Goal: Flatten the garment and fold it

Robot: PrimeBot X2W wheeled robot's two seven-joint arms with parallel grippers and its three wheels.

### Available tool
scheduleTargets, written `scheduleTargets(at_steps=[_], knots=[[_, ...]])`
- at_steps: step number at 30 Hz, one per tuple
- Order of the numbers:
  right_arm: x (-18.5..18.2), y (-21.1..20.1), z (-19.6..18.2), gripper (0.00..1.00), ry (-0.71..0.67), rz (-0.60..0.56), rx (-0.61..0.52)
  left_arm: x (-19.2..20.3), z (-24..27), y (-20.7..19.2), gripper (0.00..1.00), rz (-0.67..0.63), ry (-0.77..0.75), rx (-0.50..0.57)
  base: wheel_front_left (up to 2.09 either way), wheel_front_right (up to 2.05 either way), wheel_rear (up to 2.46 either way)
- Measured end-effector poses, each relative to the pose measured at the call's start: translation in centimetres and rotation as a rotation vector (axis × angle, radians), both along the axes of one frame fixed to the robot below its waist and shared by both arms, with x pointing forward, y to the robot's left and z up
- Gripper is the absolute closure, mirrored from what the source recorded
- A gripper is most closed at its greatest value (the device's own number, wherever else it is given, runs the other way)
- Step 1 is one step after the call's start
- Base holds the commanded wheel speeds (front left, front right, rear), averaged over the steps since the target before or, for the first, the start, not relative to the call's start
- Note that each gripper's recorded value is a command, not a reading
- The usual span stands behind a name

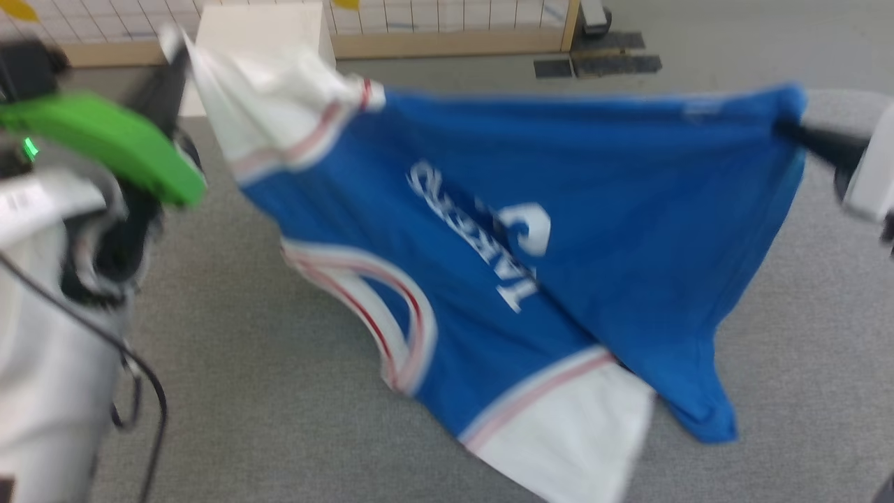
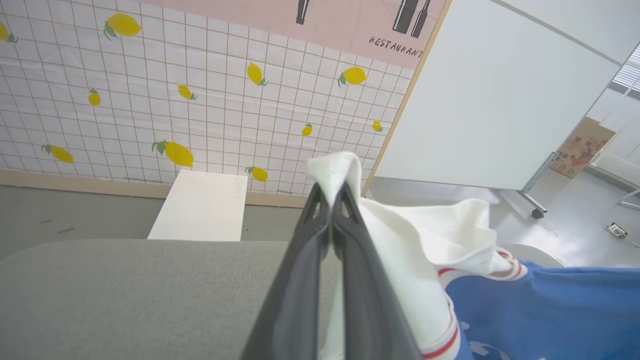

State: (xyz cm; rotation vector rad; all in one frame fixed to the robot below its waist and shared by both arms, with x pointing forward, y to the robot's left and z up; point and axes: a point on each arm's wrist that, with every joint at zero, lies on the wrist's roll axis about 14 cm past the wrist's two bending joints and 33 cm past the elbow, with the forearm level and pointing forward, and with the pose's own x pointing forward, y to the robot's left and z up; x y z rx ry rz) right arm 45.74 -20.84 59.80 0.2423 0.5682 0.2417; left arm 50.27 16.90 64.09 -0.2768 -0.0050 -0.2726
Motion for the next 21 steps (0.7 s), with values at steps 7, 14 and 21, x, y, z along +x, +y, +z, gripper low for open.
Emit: scheduleTargets(at_steps=[7,14,21], knots=[[7.0,0.2,5.7,1.0,-0.14,-0.052,-0.029,6.9,5.7,2.2,1.0,0.076,-0.088,0.115,0.0,0.0,0.0],[13.6,0.3,10.8,1.0,-0.311,-0.129,-0.051,12.5,11.5,3.5,1.0,0.166,-0.209,0.098,0.0,0.0,0.0],[18.7,0.4,13.3,1.0,-0.473,-0.182,-0.05,16.2,15.4,4.0,1.0,0.24,-0.409,0.066,0.0,0.0,0.0]])
